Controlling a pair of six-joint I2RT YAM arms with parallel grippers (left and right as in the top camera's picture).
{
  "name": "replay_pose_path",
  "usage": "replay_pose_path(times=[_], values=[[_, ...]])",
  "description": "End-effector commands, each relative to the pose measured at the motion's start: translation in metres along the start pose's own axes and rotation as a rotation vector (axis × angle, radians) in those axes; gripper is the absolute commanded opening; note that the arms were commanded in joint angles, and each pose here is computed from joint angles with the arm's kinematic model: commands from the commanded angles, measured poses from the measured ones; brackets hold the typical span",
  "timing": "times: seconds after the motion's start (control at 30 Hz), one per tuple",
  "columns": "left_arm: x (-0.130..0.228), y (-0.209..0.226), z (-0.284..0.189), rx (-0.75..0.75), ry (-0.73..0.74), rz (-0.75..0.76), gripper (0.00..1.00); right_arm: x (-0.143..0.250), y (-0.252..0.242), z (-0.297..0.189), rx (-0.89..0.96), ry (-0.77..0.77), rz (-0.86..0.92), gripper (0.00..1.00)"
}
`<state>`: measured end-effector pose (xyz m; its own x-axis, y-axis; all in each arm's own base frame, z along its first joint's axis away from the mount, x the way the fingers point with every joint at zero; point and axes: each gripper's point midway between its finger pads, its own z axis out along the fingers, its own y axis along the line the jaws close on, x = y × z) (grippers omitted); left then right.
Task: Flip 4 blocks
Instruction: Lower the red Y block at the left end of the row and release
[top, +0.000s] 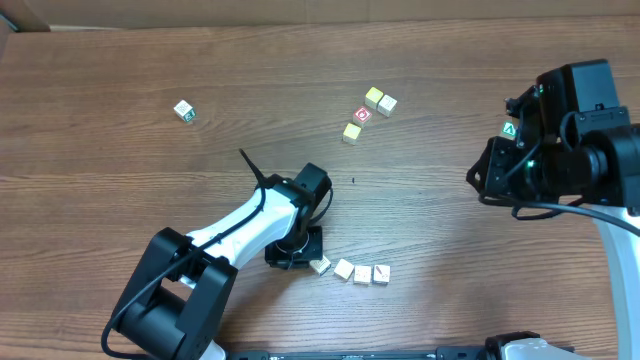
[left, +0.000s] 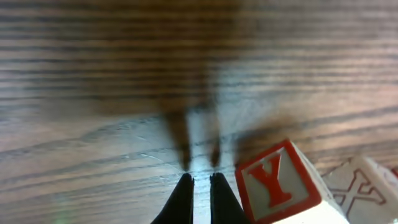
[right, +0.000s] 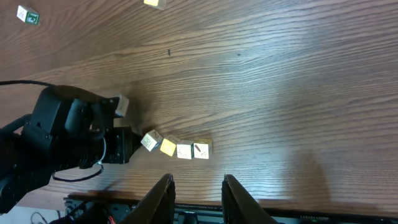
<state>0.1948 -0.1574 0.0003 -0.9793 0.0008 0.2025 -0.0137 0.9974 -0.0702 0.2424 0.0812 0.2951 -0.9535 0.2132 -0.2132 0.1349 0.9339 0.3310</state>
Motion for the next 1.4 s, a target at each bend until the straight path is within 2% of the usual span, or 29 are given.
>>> replay_pose_path(times=[0.0,0.33,1.37], values=[[0.008,-0.007,0.003,0.037,0.034,0.084,0.04,0.004,0.007,-0.001,-0.016,0.002,-0.032,0.27],[0.014,-0.017,0.002,0.097,0.066,0.111,0.04,0.007,0.01,0.0,-0.02,0.008,-0.047,0.27],[0.02,-0.023,0.001,0.135,0.095,0.115,0.04,0.007,0.01,0.0,-0.02,0.008,-0.047,0.27]])
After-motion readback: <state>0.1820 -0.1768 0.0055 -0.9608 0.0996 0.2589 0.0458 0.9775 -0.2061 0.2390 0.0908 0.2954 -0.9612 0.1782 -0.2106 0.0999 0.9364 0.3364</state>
